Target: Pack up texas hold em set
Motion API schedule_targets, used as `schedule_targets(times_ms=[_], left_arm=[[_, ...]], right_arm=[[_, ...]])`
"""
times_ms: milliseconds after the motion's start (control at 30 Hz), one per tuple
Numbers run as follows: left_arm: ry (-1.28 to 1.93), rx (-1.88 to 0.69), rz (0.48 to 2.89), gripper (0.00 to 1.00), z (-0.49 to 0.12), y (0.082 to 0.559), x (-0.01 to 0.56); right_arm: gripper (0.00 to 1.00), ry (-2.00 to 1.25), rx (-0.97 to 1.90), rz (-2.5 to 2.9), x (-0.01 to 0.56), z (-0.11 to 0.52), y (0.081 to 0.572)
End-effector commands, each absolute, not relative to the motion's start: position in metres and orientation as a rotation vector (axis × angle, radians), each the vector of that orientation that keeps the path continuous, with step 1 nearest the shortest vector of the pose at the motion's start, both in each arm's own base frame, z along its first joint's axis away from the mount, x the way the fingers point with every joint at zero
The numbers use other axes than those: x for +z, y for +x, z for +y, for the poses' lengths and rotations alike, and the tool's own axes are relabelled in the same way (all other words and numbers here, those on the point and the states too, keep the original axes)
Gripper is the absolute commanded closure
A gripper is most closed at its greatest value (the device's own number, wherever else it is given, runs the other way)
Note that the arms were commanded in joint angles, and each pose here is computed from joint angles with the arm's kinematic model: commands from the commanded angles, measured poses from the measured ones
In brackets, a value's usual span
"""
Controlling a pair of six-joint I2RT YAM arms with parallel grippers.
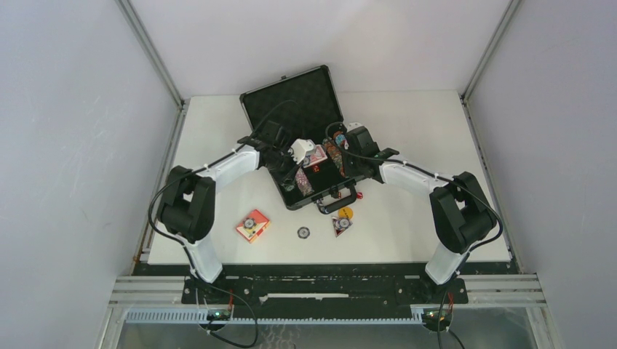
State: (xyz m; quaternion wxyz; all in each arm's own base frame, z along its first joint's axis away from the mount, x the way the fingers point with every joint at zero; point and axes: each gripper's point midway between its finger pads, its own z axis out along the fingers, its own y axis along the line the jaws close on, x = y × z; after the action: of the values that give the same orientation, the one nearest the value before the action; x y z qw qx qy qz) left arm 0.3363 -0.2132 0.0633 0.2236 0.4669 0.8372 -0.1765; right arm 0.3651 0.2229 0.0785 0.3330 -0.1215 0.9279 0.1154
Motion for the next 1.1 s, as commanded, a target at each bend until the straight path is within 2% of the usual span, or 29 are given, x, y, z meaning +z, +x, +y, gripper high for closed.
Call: schedule_targets(times_ms=[0,133,500,1067], left_arm=[[1.319,-0.474,2.363,0.83,-0.208,0.331,0.060],[1.309,-0.460,2.372,0.77,-0.207,0.333,0.058],[1.232,-0.376,2.350,0.73,-0.204,0.349,0.065],[1.105,-0.001,2.418,0.73,-0.159,0.373,0.058]], right_arm=[[0.89,-0.329,0.317,2.371,0.089,0.228,0.376],[0.89,-0.329,0.316,2.373,0.089,0.228,0.375],[0.89,-0.332,0.327,2.359,0.096,0.230,0.374],[0.89,-0.341,0.329,2.361,0.096,0.231,0.372]])
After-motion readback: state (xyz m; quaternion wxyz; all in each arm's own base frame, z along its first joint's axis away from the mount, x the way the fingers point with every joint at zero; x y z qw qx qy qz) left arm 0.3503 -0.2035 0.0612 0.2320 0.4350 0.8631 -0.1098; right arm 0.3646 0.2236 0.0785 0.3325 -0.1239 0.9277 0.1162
